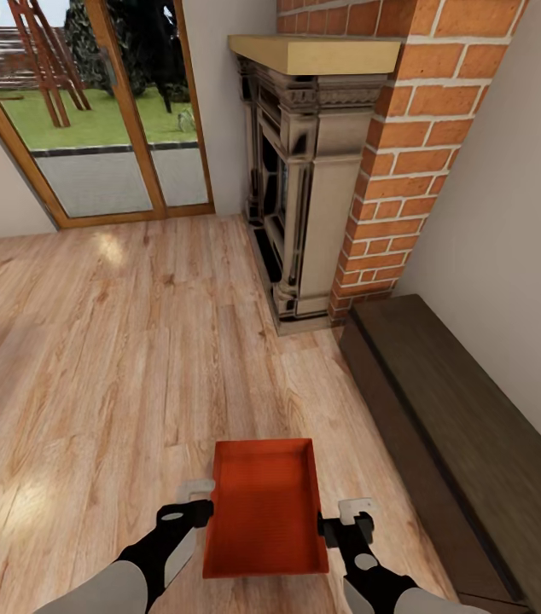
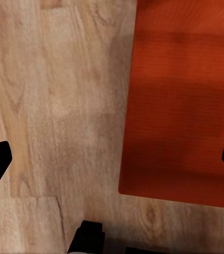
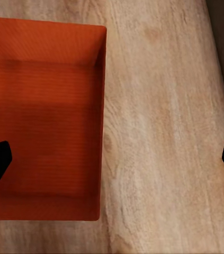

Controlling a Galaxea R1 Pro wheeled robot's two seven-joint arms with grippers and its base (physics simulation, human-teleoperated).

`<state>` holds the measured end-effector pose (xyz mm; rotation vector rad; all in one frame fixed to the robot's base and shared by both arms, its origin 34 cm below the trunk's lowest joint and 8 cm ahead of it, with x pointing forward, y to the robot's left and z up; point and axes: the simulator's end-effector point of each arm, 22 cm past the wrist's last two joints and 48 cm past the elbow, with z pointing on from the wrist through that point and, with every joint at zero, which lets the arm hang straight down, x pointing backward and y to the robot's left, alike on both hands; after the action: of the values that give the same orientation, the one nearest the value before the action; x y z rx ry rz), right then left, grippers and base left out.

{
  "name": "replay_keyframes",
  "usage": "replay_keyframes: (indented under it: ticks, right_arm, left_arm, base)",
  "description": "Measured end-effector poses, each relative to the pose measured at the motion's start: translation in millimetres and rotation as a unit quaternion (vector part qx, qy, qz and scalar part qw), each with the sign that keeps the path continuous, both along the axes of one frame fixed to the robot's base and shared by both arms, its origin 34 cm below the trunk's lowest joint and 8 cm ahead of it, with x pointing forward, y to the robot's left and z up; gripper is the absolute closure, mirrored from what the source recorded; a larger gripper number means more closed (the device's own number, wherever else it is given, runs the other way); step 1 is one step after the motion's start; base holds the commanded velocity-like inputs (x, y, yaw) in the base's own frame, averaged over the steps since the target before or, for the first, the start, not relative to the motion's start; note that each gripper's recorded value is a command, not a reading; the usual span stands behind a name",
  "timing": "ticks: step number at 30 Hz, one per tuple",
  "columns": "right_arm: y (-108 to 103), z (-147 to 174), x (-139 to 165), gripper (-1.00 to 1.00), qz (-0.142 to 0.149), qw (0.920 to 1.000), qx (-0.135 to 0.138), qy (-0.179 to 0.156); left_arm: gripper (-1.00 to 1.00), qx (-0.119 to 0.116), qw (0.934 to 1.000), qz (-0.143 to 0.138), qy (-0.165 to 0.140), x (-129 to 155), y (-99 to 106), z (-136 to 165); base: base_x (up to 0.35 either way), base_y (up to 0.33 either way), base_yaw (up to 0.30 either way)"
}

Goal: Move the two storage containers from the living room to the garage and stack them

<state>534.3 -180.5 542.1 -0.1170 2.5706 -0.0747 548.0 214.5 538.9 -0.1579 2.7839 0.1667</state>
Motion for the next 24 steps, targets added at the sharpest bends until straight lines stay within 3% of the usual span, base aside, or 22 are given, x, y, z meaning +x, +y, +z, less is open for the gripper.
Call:
replay_keyframes:
  ticks: [13, 20, 24]
  right_arm:
    - [11.7, 2.6, 2.0, -1.0, 0.0, 0.9999, 0.009, -0.006]
    - [11.0, 2.6, 2.1, -1.0, -0.001, 0.9999, 0.008, -0.006]
    - [10.9, 2.6, 2.1, -1.0, -0.001, 0.9999, 0.008, -0.006]
  left_arm:
    - [-1.0, -0.001, 0.9992, 0.007, -0.041, 15.1, -3.9, 6.8]
    - [-1.0, -0.005, 0.9994, 0.005, -0.033, 10.8, -8.5, 5.0]
    - [-1.0, -0.009, 0.9999, -0.004, -0.009, -1.0, -19.9, 0.9]
  base:
    - [0.0, 0.0, 0.0]
    - [0.0, 0.0, 0.0]
    - [0.0, 0.0, 0.0]
